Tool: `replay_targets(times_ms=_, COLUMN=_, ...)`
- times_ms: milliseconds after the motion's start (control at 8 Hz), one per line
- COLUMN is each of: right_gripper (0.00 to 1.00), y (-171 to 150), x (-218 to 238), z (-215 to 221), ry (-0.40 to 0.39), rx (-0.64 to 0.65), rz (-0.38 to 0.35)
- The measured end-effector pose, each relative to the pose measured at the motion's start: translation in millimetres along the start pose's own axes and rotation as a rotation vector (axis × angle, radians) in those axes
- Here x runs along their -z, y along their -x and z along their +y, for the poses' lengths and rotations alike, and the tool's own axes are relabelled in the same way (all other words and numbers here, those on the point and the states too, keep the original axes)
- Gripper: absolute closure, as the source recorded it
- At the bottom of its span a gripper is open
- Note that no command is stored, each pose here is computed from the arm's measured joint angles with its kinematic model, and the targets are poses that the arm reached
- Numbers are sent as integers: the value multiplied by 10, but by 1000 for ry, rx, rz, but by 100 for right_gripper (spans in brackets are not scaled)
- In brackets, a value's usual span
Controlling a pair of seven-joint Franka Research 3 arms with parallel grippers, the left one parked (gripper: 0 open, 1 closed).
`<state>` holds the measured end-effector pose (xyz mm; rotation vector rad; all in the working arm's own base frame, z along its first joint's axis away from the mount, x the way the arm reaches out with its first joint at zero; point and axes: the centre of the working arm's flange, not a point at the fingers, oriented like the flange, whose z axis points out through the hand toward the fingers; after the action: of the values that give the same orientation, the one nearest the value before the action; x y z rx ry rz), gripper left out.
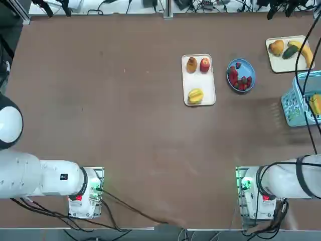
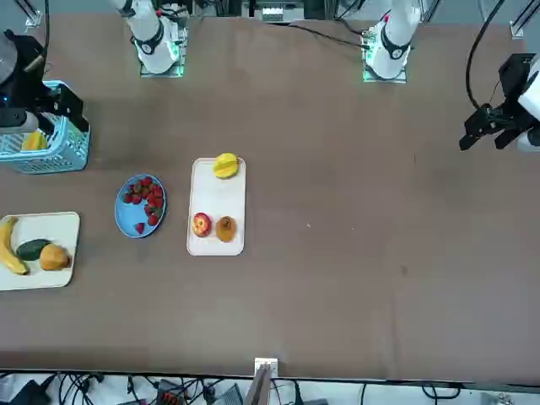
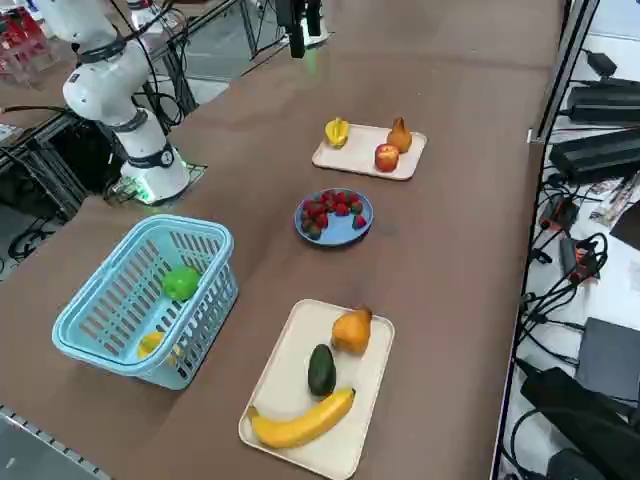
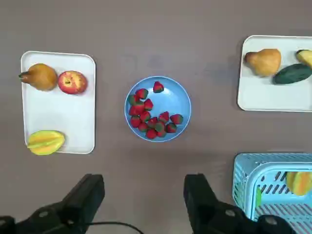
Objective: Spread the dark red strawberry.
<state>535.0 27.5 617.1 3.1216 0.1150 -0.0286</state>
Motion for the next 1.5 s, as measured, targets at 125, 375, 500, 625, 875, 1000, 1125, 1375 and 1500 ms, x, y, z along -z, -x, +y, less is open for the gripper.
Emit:
replay_targets(times_ms=125, right_gripper=0, y=-2, x=2, z=0, ry=0, rx=6, rz=0)
replay_targets(times_ms=375, right_gripper=0, y=-25, x=-52, z=-30, ry=1, rx=14, rz=-13)
replay_targets(times_ms=500, right_gripper=0, y=-65, x=-184, z=-50, ry=13, rx=19, rz=-42)
replay_targets(times_ms=625, right_gripper=0, y=-108, x=-395, z=-47, ry=27, rx=22, rz=-71)
replay_targets(times_ms=875, right_gripper=0, y=-176, x=-906, z=-30, ry=32, rx=22, rz=-102)
replay_targets(times_ms=1000, right_gripper=0, y=-169, x=-1183, z=-36, ry=32, rx=24, rz=-116)
replay_targets(times_ms=1125, right_gripper=0, y=-142, x=-1466, z=-47, ry=31, rx=28, rz=-125)
replay_targets(times_ms=1375, right_gripper=0, y=-59, x=-1981, z=-6, ry=31, rx=-23, rz=-122)
replay_targets(times_ms=1500, right_gripper=0, y=-4, x=-2190, z=82, ry=33, rx=-124, rz=-114)
